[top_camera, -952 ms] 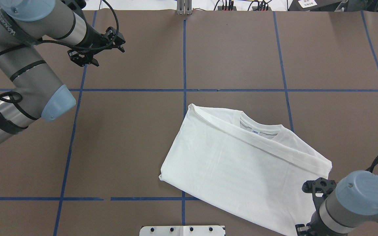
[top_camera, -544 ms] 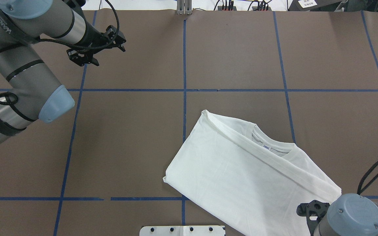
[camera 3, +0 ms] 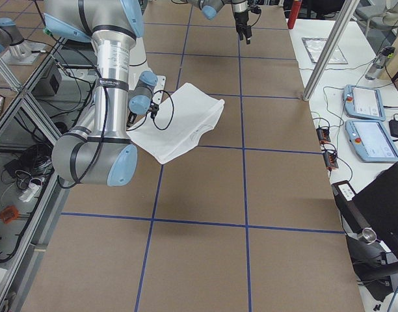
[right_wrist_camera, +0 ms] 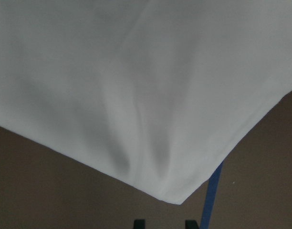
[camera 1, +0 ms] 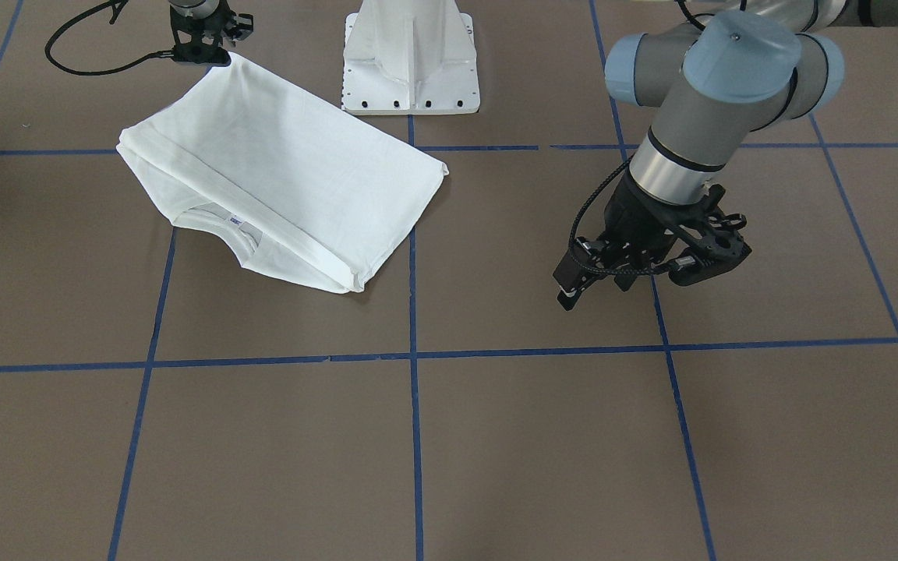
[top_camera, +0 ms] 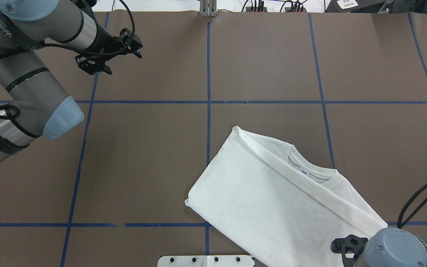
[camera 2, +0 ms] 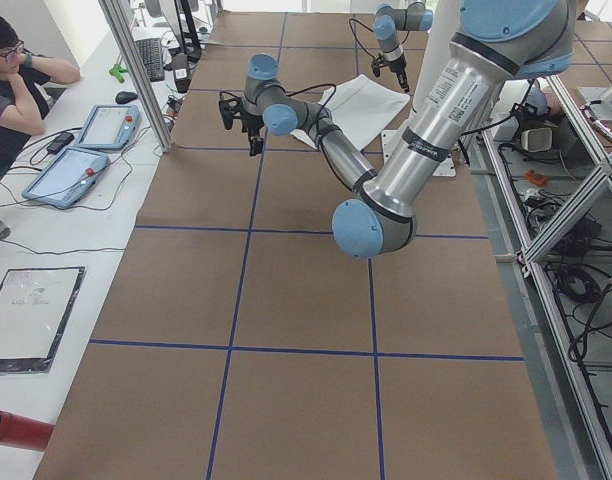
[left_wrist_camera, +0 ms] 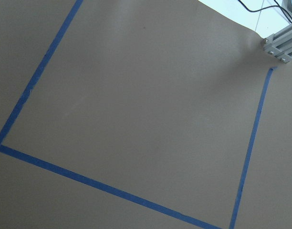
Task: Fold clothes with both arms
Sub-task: 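Release the shirt with the right gripper while the left gripper moves to its corner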
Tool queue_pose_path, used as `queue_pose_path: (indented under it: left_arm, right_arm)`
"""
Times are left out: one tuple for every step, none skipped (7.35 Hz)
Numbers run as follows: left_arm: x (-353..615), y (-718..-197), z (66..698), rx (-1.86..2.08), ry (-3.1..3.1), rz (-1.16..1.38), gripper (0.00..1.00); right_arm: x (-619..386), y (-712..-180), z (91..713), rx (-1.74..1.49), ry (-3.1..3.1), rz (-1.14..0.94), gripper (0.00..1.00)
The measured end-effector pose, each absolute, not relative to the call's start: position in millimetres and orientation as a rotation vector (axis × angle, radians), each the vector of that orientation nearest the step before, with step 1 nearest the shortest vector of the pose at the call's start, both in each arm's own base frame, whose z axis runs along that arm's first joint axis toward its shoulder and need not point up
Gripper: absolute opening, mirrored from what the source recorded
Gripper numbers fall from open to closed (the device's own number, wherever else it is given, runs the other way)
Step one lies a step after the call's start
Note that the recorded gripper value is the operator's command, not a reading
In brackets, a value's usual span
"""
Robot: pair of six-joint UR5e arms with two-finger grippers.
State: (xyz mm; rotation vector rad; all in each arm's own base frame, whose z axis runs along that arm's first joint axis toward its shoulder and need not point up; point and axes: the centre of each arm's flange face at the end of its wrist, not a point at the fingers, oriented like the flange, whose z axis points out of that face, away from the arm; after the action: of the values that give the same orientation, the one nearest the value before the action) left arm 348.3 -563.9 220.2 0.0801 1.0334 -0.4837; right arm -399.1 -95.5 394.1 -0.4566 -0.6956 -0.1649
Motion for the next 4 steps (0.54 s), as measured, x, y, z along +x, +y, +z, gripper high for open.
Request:
queue_pose_path:
  left_arm:
    - [351.4, -558.7, 216.0, 0.078, 1.042, -0.471, 0.99]
    - [361.2, -546.0, 209.5, 0.070, 1.054, -0.445, 0.99]
    - [379.5, -527.5, 204.8, 0.044, 1.061, -0.422, 0.99]
    - [407.2, -502.5, 203.3, -0.012, 1.064, -0.422, 0.99]
  right_arm:
    - [-396.4, -110.7, 384.4, -0.441, -0.726, -0.134, 1.00]
    - [-390.9, -139.0, 371.4, -0.410, -0.772, -0.077, 1.00]
    - [-384.7, -174.4, 353.8, -0.368, -0.832, -0.009, 1.00]
    - [-376.1, -209.1, 336.1, -0.324, -0.888, 0.058, 1.00]
